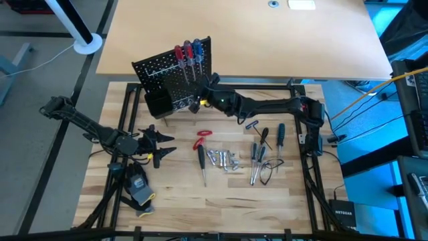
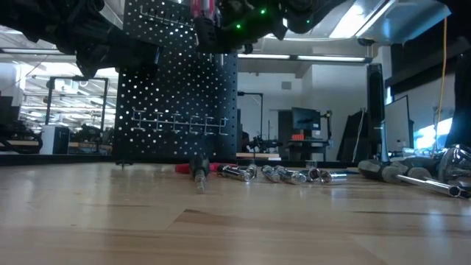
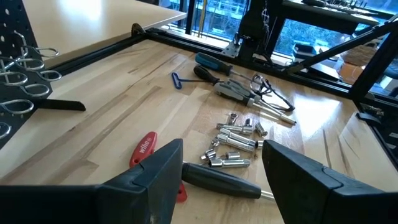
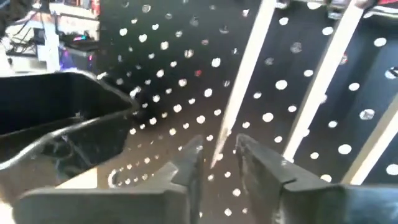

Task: Hang tools onto peg board
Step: Hang the red screwdriver onto the peg board, then hang the gray screwdriver onto the peg board

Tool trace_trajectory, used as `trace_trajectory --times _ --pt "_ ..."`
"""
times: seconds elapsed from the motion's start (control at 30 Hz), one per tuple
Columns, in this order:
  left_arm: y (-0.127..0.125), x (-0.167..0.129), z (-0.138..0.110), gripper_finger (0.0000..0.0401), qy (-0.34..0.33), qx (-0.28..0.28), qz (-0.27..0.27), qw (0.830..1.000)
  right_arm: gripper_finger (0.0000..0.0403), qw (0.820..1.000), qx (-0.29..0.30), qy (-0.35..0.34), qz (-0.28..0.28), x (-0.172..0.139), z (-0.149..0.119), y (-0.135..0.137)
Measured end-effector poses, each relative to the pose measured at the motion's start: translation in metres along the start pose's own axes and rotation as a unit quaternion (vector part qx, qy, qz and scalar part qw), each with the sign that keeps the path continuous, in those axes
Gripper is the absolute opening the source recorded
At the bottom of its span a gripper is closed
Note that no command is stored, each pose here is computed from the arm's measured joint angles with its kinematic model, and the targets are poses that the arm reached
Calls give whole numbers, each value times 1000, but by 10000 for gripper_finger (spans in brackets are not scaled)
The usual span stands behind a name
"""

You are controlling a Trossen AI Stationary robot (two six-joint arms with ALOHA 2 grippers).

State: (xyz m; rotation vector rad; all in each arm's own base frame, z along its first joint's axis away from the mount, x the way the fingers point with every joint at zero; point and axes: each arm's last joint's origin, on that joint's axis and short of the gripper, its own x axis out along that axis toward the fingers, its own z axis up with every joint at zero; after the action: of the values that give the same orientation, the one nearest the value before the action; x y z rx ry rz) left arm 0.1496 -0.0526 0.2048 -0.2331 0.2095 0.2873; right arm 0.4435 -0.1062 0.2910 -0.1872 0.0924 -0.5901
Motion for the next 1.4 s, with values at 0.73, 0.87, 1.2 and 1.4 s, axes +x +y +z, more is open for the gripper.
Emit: trace_trajectory --times 0.73,0.87,1.2,1.4 --pt "0 1 -2 210 5 6 4 1000 44 997 -48 57 4 0 -19 15" --pt "0 1 -2 210 5 6 4 1000 44 991 -88 100 19 -14 -19 34" --pt "0 1 -3 210 6 4 5 1000 59 959 -157 227 60 -97 15 63" --pt "0 1 -2 210 5 -3 4 1000 134 932 -105 323 126 -138 10 80"
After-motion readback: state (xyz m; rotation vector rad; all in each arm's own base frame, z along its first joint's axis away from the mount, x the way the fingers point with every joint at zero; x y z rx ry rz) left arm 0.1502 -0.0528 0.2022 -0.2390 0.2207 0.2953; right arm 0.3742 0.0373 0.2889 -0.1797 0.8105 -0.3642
